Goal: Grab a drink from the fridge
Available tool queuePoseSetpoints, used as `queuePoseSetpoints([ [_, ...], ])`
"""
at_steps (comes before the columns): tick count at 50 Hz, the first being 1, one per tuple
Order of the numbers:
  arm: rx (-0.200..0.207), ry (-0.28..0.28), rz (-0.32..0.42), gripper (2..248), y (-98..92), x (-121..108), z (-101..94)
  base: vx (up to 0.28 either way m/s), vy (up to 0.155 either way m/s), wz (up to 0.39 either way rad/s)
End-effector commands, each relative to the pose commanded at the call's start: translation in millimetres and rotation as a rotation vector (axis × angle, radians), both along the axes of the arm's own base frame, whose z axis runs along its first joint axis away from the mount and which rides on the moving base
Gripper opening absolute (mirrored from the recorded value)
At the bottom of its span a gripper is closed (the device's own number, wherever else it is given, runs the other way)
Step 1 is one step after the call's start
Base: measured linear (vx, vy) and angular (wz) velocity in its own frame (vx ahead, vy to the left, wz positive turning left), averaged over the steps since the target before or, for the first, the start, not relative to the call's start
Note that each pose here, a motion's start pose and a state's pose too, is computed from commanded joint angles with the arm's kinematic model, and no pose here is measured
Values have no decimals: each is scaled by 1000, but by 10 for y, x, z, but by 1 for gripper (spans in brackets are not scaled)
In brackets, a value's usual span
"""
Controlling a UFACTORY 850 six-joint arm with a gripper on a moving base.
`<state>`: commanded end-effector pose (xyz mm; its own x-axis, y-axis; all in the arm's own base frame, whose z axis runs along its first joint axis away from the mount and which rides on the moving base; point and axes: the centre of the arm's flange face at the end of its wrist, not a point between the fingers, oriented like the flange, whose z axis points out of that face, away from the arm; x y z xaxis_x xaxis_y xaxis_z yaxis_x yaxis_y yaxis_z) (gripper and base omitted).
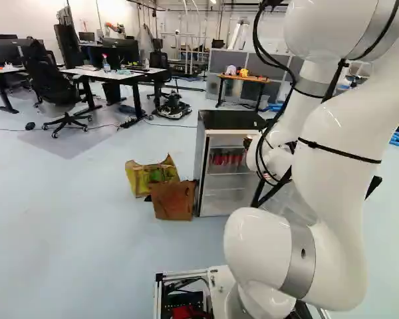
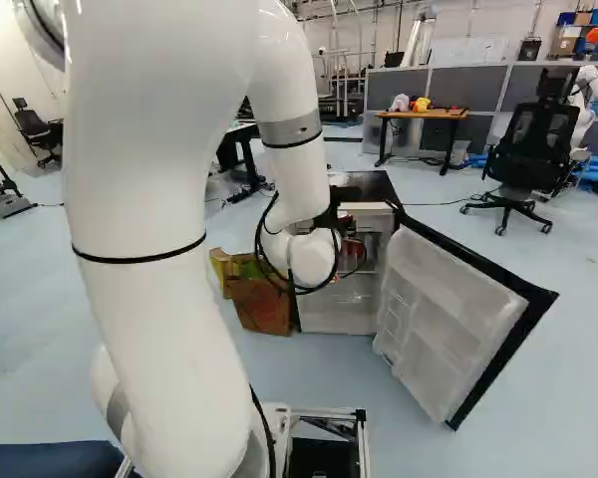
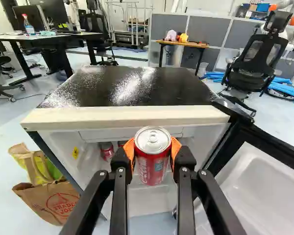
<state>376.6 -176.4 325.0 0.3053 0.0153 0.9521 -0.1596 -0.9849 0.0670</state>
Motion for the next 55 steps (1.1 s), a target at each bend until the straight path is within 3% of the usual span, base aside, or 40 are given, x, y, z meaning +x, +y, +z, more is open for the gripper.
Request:
queuePoseSetpoints([
  [23, -5, -19, -37, 94, 117, -57, 217, 0, 0, 0],
  [55, -37, -91, 14, 94, 323, -5, 542, 0, 0, 0],
])
